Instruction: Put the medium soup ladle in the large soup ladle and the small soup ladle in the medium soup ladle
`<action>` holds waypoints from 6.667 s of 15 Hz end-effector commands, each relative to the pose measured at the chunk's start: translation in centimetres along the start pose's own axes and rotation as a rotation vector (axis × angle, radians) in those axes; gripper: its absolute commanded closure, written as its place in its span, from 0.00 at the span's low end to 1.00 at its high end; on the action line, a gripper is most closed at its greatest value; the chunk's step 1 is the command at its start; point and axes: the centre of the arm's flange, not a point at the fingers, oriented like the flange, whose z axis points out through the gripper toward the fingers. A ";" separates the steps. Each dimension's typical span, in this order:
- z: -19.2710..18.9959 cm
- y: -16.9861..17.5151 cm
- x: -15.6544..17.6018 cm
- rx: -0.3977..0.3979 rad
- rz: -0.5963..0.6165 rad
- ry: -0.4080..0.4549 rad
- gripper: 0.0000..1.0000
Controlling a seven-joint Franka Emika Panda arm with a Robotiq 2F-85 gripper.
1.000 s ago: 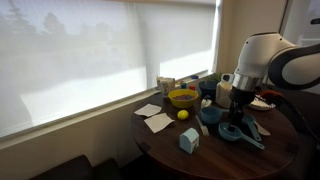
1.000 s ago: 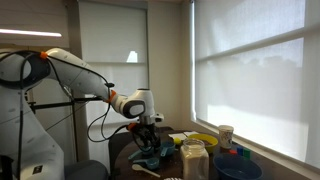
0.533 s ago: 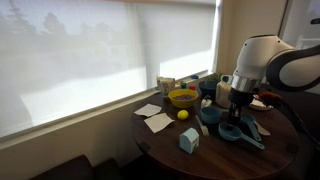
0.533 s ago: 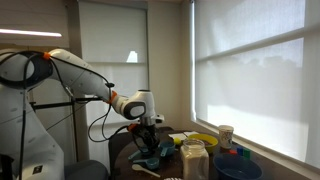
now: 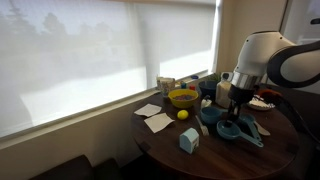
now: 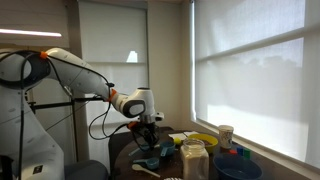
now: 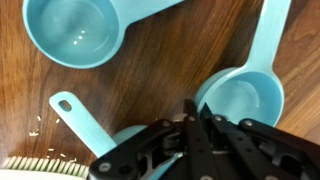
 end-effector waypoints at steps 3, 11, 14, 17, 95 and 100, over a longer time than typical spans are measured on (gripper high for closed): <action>-4.5 -0.4 -0.6 0.046 -0.099 0.043 0.99; -8.2 0.1 -1.0 0.020 -0.341 0.041 0.95; -8.8 0.6 -1.1 0.028 -0.381 0.050 0.95; -8.8 0.4 -1.1 0.029 -0.387 0.050 0.95; -0.9 5.4 9.7 -0.098 -0.558 -0.080 0.99; -0.9 5.4 9.6 -0.100 -0.548 -0.077 0.50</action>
